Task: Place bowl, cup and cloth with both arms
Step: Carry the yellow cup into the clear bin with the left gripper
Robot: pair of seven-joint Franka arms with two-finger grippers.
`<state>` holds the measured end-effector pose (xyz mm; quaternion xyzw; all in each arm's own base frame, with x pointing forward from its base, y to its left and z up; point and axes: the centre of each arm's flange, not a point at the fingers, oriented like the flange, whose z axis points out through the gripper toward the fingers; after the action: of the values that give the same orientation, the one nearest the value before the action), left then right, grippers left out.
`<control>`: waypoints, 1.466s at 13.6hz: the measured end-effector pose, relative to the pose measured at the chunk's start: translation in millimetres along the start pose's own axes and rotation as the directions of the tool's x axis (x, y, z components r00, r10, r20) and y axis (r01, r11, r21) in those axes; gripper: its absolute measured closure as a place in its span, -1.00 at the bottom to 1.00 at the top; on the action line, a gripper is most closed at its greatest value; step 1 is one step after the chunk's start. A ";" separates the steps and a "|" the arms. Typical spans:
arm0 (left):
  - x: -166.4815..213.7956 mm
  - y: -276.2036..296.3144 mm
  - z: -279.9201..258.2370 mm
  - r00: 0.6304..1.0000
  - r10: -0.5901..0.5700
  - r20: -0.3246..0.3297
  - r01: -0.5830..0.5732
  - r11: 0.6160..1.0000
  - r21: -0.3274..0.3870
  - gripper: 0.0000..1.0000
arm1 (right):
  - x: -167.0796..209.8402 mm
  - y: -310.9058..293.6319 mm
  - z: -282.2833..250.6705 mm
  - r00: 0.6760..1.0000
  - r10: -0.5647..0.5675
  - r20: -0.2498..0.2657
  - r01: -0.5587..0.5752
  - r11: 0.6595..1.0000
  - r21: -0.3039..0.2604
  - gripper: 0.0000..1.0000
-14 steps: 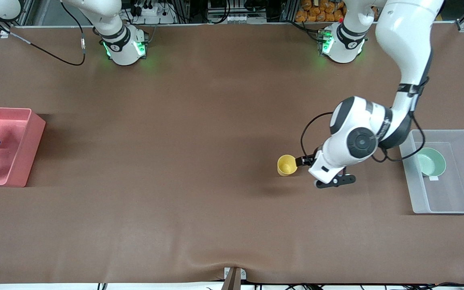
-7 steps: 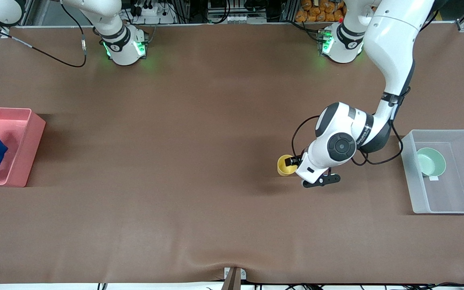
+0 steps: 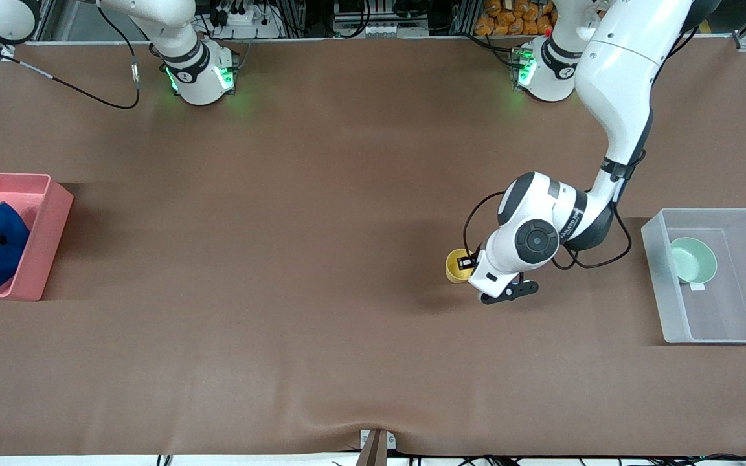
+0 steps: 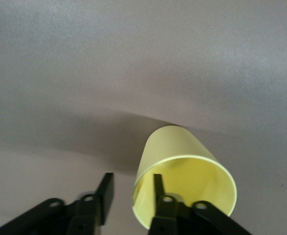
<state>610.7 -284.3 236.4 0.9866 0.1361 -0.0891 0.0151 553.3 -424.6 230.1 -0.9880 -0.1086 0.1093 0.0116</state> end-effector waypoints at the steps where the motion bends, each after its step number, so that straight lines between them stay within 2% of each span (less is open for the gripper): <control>1: -1.0 1.9 1.4 1.000 -0.027 -0.001 0.027 1.000 -0.001 0.54 | 0.5 -0.2 4.6 1.000 0.000 0.002 0.000 1.000 0.005 0.79; 3: 0.8 3.2 -2.6 0.999 -0.052 -0.011 0.052 0.999 -0.009 0.95 | 1.8 -0.7 13.8 1.000 0.000 0.005 0.000 1.000 0.011 0.79; 7: 24.0 -21.2 -39.8 0.993 -0.100 -0.056 0.099 0.995 -0.025 0.94 | 3.7 -2.3 27.4 1.000 0.006 0.005 -0.006 0.999 0.034 0.79; 11: 55.7 -103.1 -125.0 0.990 -0.118 -0.079 0.116 0.993 -0.021 0.94 | 4.9 -2.9 40.3 1.000 0.015 0.001 -0.015 0.998 0.054 0.79; 13: 70.9 -158.6 -164.8 0.995 -0.080 -0.061 0.081 0.997 0.016 0.94 | 4.7 -2.2 42.8 1.000 0.017 0.000 -0.017 0.998 0.055 0.79; 16: 97.5 -242.7 -205.1 0.997 -0.004 -0.081 0.012 0.995 0.096 0.94 | 5.4 -2.6 42.5 1.000 0.015 -0.002 -0.015 0.998 0.054 0.79; 17: 105.3 -271.0 -209.9 0.997 0.031 -0.076 -0.024 0.995 0.098 0.94 | 5.9 -2.9 42.3 1.000 0.014 -0.002 -0.014 0.998 0.054 0.66; 20: 124.0 -374.1 -212.0 0.987 0.152 -0.050 -0.147 0.985 0.091 0.94 | 7.7 -3.6 41.3 1.000 0.011 -0.007 -0.010 0.999 0.052 0.01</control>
<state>663.1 120.2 420.6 0.9958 0.0582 -0.0655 -0.0252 550.8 -419.5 188.3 -0.9883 -0.1004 0.1085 0.0369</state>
